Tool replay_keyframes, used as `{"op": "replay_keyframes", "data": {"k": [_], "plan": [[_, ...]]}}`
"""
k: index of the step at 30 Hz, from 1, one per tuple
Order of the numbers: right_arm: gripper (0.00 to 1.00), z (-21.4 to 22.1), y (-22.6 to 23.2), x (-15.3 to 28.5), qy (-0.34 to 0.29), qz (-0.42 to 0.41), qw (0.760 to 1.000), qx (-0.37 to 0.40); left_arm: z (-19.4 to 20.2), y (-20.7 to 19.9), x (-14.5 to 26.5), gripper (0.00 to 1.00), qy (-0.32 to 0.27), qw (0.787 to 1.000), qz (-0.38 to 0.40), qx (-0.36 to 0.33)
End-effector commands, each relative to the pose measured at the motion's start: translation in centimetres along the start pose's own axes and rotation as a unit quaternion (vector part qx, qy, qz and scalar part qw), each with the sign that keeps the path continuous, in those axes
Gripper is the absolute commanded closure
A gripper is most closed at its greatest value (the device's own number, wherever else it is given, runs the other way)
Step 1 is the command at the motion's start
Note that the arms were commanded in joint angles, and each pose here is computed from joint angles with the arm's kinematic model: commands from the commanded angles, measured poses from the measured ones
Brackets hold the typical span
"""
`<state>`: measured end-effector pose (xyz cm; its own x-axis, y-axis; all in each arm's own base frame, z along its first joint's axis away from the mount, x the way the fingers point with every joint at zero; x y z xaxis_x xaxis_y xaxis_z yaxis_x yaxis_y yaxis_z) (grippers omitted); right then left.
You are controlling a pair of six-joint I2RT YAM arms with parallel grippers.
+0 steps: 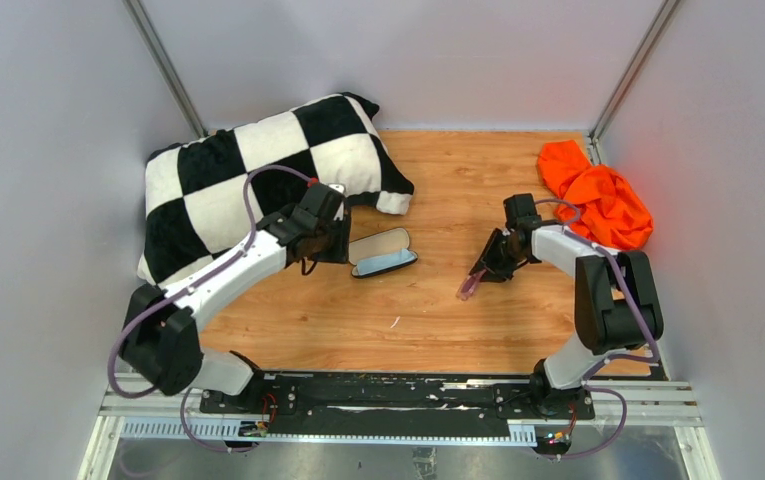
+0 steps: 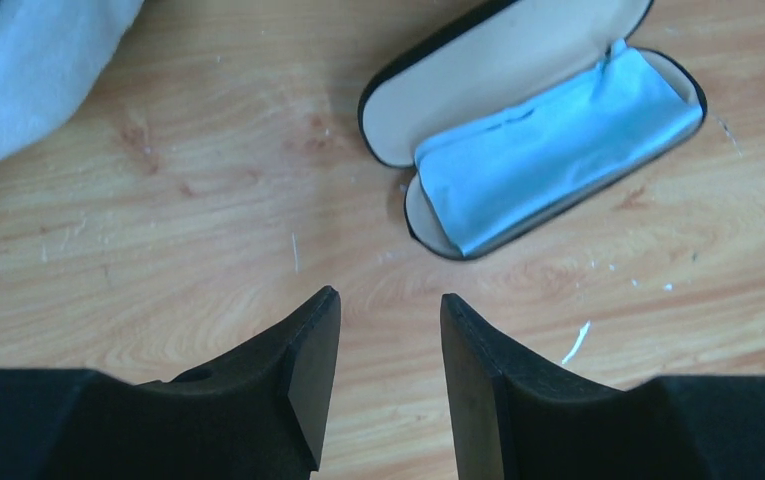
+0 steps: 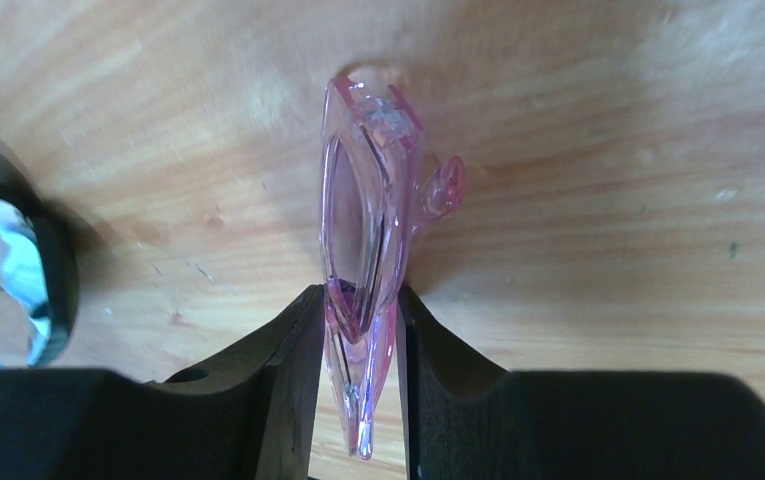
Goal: Organize the sunglasses
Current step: Adjust the sunglasses at the center of the board, then adjust the sunglasses case at the center of the board.
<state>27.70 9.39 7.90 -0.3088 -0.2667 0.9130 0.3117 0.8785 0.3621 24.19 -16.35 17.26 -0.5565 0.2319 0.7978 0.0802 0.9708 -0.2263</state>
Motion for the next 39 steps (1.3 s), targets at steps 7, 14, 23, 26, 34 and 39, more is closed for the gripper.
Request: {"op": "replay_keyframes", "data": {"k": [7, 14, 23, 26, 34, 39], "plan": [[0.63, 6.2, -2.2, 1.2, 0.077, 0.016, 0.993, 0.093, -4.3, -1.6, -4.5, 0.48, 0.008, 0.999, -0.008, -0.031], [0.63, 7.2, -2.9, 1.3, 0.083, 0.017, 0.991, 0.099, -5.8, -2.0, -7.8, 0.46, 0.029, 0.996, -0.024, -0.080], [0.63, 7.0, -2.7, 1.3, 0.079, 0.013, 0.992, 0.101, -5.8, -2.7, -11.8, 0.45, 0.103, 0.991, 0.022, -0.086], [0.62, 7.1, -2.9, 1.5, 0.075, 0.015, 0.992, 0.102, -5.0, -3.2, -11.8, 0.45, 0.124, 0.988, 0.052, -0.076], [0.62, 7.1, -3.0, 1.2, 0.079, 0.019, 0.992, 0.100, -2.5, -4.1, -9.1, 0.46, 0.154, 0.980, 0.121, -0.030], [0.56, 6.8, -3.0, 1.1, 0.079, 0.030, 0.991, 0.103, -0.8, -4.2, -7.1, 0.46, 0.154, 0.975, 0.159, 0.007]]}}
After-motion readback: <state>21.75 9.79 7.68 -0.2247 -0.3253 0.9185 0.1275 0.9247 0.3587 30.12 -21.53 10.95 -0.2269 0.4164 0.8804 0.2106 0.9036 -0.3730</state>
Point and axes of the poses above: each gripper's point midway between its finger pads, its own x axis back along the fingers, its own y axis along the line the jaws close on, z = x × y, the point moved 6 cm from there along x, back along the fingers, and after that the axes turned 7 degrees about x, right-handed, at the moved point
